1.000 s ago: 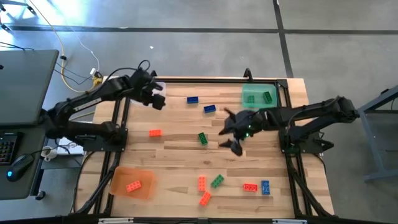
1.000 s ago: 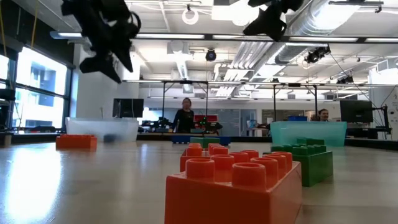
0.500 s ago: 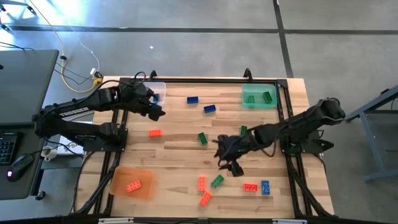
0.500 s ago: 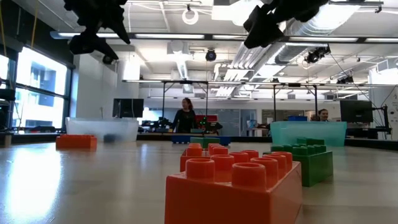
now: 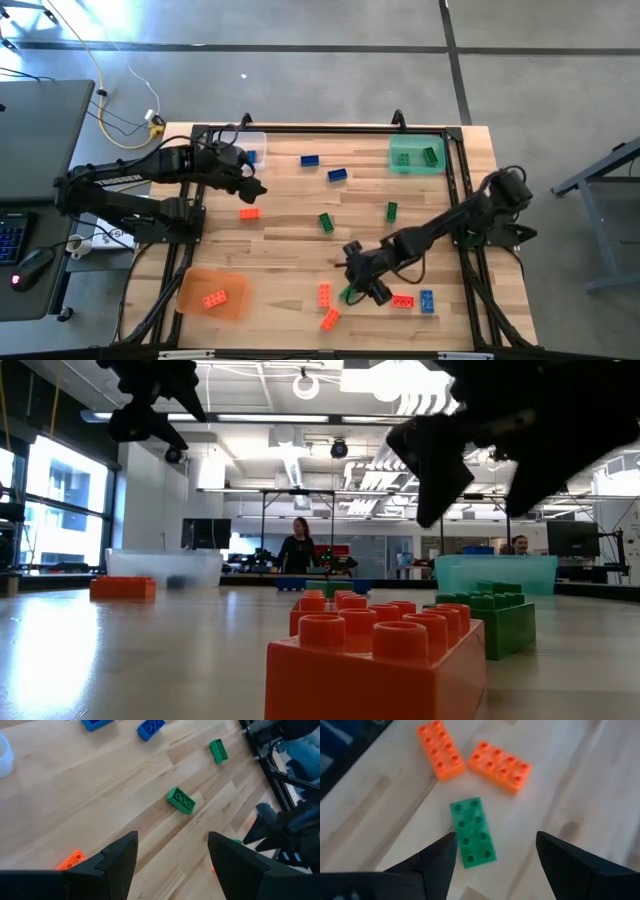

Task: Sort & place blocks by color
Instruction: Put the green game piece into the green bin, then put the blue game piece into the transparent bin

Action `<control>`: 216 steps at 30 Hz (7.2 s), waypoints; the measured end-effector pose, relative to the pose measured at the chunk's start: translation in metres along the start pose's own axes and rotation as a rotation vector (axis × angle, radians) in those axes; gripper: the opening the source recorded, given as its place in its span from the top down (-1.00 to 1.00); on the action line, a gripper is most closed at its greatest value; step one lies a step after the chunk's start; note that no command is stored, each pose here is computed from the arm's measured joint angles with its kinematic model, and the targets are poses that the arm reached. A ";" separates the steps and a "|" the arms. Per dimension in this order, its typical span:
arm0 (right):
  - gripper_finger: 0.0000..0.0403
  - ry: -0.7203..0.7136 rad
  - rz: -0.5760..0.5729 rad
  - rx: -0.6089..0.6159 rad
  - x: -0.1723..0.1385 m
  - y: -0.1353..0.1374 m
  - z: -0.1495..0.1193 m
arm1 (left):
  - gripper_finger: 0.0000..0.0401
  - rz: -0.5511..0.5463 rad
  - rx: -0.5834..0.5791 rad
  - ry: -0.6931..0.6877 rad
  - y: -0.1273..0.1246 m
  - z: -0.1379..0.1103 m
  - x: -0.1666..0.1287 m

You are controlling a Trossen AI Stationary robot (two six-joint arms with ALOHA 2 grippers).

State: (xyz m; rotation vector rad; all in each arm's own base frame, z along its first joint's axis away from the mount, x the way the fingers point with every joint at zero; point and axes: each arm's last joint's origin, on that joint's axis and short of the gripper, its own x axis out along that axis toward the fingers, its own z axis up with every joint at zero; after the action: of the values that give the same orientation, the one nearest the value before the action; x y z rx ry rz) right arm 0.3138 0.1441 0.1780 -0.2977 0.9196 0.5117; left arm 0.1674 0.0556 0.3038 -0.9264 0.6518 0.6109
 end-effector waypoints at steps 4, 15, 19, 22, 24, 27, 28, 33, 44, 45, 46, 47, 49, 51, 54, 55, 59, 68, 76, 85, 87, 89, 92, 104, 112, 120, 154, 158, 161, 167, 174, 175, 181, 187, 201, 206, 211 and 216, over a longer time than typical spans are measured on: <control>-0.29 0.005 0.011 -0.018 0.016 0.005 -0.002 | -0.13 0.005 0.008 -0.005 -0.001 -0.001 0.000; -0.29 0.051 0.035 -0.019 0.041 0.007 -0.011 | -0.13 0.015 0.012 -0.016 -0.001 -0.001 0.000; -0.29 0.077 0.044 -0.015 0.049 0.008 -0.016 | -0.13 0.020 0.012 -0.021 -0.001 -0.001 0.000; -0.25 0.081 0.045 -0.010 0.050 0.008 -0.017 | -0.13 0.021 0.012 -0.023 -0.001 -0.001 0.000; -0.15 0.080 0.045 -0.008 0.050 0.008 -0.017 | -0.13 0.021 0.012 -0.023 -0.001 -0.001 0.000; 0.13 0.079 0.040 0.031 0.050 0.008 -0.016 | -0.13 0.021 0.012 -0.023 -0.001 -0.001 0.000; 0.24 0.079 0.039 0.044 0.050 0.008 -0.016 | -0.13 0.022 0.012 -0.023 -0.001 -0.001 0.000; 0.44 0.076 0.038 0.106 0.049 0.008 -0.016 | -0.13 0.029 0.012 -0.031 -0.001 -0.001 0.000; 0.44 0.100 -0.138 0.182 0.017 -0.020 -0.015 | -0.13 0.067 0.114 -0.067 0.001 0.001 0.000; 0.44 0.100 -0.160 0.188 0.011 -0.026 -0.015 | -0.13 0.077 0.129 -0.076 0.001 0.001 0.000; 0.44 0.088 -0.182 0.198 0.005 -0.031 -0.014 | -0.13 0.088 0.144 -0.085 0.001 0.002 0.000; 0.44 0.075 -0.206 0.212 -0.001 -0.038 -0.013 | -0.13 0.098 0.161 -0.094 0.002 0.002 0.000; 0.44 0.052 -0.248 0.244 -0.014 -0.051 -0.013 | -0.13 0.115 0.190 -0.106 0.002 0.002 0.000; 0.44 0.029 -0.295 0.278 -0.026 -0.064 -0.013 | -0.13 0.124 0.219 -0.111 0.002 0.003 0.000; 0.44 -0.014 -0.376 0.332 -0.047 -0.083 -0.015 | -0.13 0.126 0.252 -0.110 0.002 0.003 0.000; 0.44 -0.027 -0.405 0.352 -0.053 -0.089 -0.015 | -0.13 0.126 0.261 -0.109 0.002 0.003 0.000; 0.44 -0.075 -0.550 0.414 -0.083 -0.109 -0.019 | -0.13 0.128 0.293 -0.107 0.002 0.003 0.000; 0.44 -0.159 -0.860 0.576 -0.150 -0.141 -0.037 | -0.13 0.184 0.406 -0.148 0.003 0.005 -0.001; 0.44 -0.143 -1.063 0.767 -0.180 -0.160 -0.062 | -0.13 0.172 0.540 -0.241 -0.004 0.012 -0.001; 0.44 -0.024 -1.194 1.104 -0.192 -0.176 -0.104 | -0.13 0.170 0.654 -0.345 -0.005 0.026 -0.004; 0.44 0.010 -1.209 1.192 -0.195 -0.177 -0.114 | -0.13 0.172 0.671 -0.367 -0.006 0.029 -0.004; 0.44 0.037 -1.209 1.277 -0.198 -0.177 -0.124 | -0.13 0.176 0.686 -0.385 -0.005 0.031 -0.005; 0.44 0.062 -1.182 1.393 -0.202 -0.179 -0.136 | -0.13 0.185 0.704 -0.399 -0.004 0.034 -0.006; 0.44 0.178 -1.056 1.702 -0.198 -0.193 -0.173 | -0.13 0.254 0.738 -0.375 0.005 0.044 0.002; 0.44 0.250 -0.990 1.769 -0.190 -0.203 -0.190 | -0.13 0.230 0.757 -0.284 0.008 0.055 0.031; 0.44 0.300 -0.959 1.779 -0.187 -0.209 -0.200 | -0.13 0.179 0.791 -0.209 0.014 0.072 0.076; -0.09 0.293 -0.790 1.781 -0.198 -0.215 -0.220 | -0.13 0.144 0.781 0.061 0.035 0.155 0.179; -0.09 0.269 -0.782 1.780 -0.198 -0.216 -0.219 | -0.13 0.164 0.748 0.123 0.043 0.161 0.188; -0.09 0.244 -0.765 1.781 -0.198 -0.218 -0.218 | -0.13 0.174 0.723 0.157 0.046 0.162 0.194; -0.09 0.226 -0.770 1.777 -0.198 -0.219 -0.218 | -0.13 0.175 0.740 0.194 0.050 0.161 0.205; -0.09 0.214 -0.749 1.781 -0.198 -0.219 -0.217 | -0.13 0.153 0.881 0.249 0.056 0.157 0.216; -0.09 0.210 -0.746 1.781 -0.198 -0.219 -0.217 | -0.13 0.150 0.902 0.256 0.057 0.156 0.217; -0.09 0.173 -0.734 1.776 -0.197 -0.222 -0.216 | -0.13 0.122 0.955 0.304 0.066 0.154 0.226; -0.09 0.142 -0.744 1.768 -0.198 -0.224 -0.215 | -0.13 0.165 0.945 0.326 0.071 0.152 0.230; -0.09 0.112 -0.752 1.731 -0.198 -0.228 -0.214 | -0.13 0.164 0.931 0.349 0.077 0.148 0.243; -0.09 0.105 -0.726 1.728 -0.198 -0.228 -0.213 | -0.13 0.200 0.880 0.354 0.084 0.146 0.255; -0.09 0.095 -0.698 1.729 -0.197 -0.227 -0.212 | -0.08 0.206 0.881 0.365 0.086 0.144 0.258; -0.09 0.080 -0.638 1.714 -0.196 -0.227 -0.211 | 0.28 0.201 0.900 0.356 0.084 0.145 0.257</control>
State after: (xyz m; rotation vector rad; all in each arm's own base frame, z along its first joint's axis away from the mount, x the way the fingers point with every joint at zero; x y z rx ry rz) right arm 0.1951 -0.2003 0.2228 0.9404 0.9829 -0.9376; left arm 0.3098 0.2692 0.1366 -0.1158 1.2155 0.2626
